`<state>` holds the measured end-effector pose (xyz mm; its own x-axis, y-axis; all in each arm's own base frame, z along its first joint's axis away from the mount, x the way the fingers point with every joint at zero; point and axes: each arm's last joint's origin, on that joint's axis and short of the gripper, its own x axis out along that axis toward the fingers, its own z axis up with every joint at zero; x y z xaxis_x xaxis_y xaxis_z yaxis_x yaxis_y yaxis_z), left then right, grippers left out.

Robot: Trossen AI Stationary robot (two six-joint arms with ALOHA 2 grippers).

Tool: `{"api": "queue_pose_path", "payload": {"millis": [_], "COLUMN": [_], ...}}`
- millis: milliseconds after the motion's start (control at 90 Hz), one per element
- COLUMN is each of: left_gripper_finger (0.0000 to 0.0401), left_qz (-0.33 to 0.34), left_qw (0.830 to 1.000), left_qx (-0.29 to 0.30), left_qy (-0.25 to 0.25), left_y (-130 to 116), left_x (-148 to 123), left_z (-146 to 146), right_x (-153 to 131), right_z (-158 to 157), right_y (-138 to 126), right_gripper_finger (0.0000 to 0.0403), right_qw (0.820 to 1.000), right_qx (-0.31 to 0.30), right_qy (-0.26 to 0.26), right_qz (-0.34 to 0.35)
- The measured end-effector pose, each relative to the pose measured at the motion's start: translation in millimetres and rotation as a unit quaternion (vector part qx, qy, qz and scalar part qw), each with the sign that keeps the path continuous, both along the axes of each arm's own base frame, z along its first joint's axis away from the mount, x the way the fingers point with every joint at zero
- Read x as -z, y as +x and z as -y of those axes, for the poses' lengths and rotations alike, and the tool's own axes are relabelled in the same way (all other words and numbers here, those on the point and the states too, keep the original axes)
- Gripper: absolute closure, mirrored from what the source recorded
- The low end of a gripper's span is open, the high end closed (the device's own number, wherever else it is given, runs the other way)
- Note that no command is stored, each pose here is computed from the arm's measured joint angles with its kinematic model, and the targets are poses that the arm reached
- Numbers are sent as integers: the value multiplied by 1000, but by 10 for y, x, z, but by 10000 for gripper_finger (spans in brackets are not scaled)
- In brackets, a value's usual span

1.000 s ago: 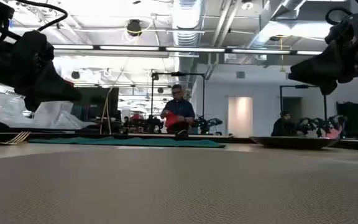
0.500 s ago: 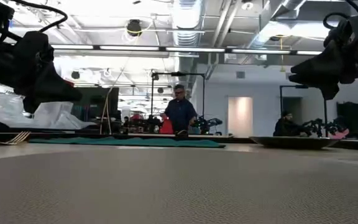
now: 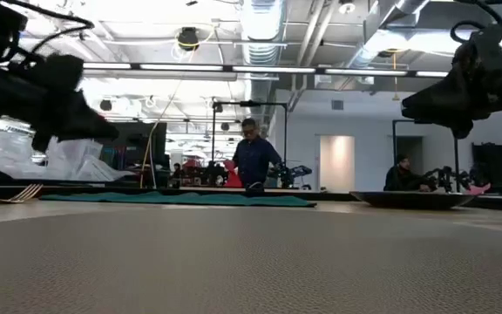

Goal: Set table place
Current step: Fold the green napkin

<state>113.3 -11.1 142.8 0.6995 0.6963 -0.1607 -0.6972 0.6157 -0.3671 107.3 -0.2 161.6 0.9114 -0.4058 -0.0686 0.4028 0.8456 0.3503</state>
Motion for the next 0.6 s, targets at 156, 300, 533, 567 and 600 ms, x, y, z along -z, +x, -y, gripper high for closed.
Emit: {"api": "queue_pose_path", "payload": {"millis": [156,300,533,567,600], "left_gripper_finger": [387,387,387,387,387], "left_qz": [22,29,122,126,126], "left_qw": [998,996,991,990,990], "left_qx": [58,66,31,32,33], "left_qy": [15,54,43,48,57], "left_y": [127,275,316,305,290], "left_x": [-364,-1022,-1776,-1850,-1910], "left_z": [-36,-56,-88,-89,-91], "right_x": [-322,-659,-1145,-1189,-1224], "right_z": [26,52,98,99,100], "right_y": [-13,-54,-124,-135,-148], "right_gripper_finger": [285,285,285,285,285], "right_qw": [999,999,995,995,994], "right_qx": [-1,9,30,31,31], "right_qy": [23,-9,-77,-86,-96], "right_qz": [50,35,49,47,43]}}
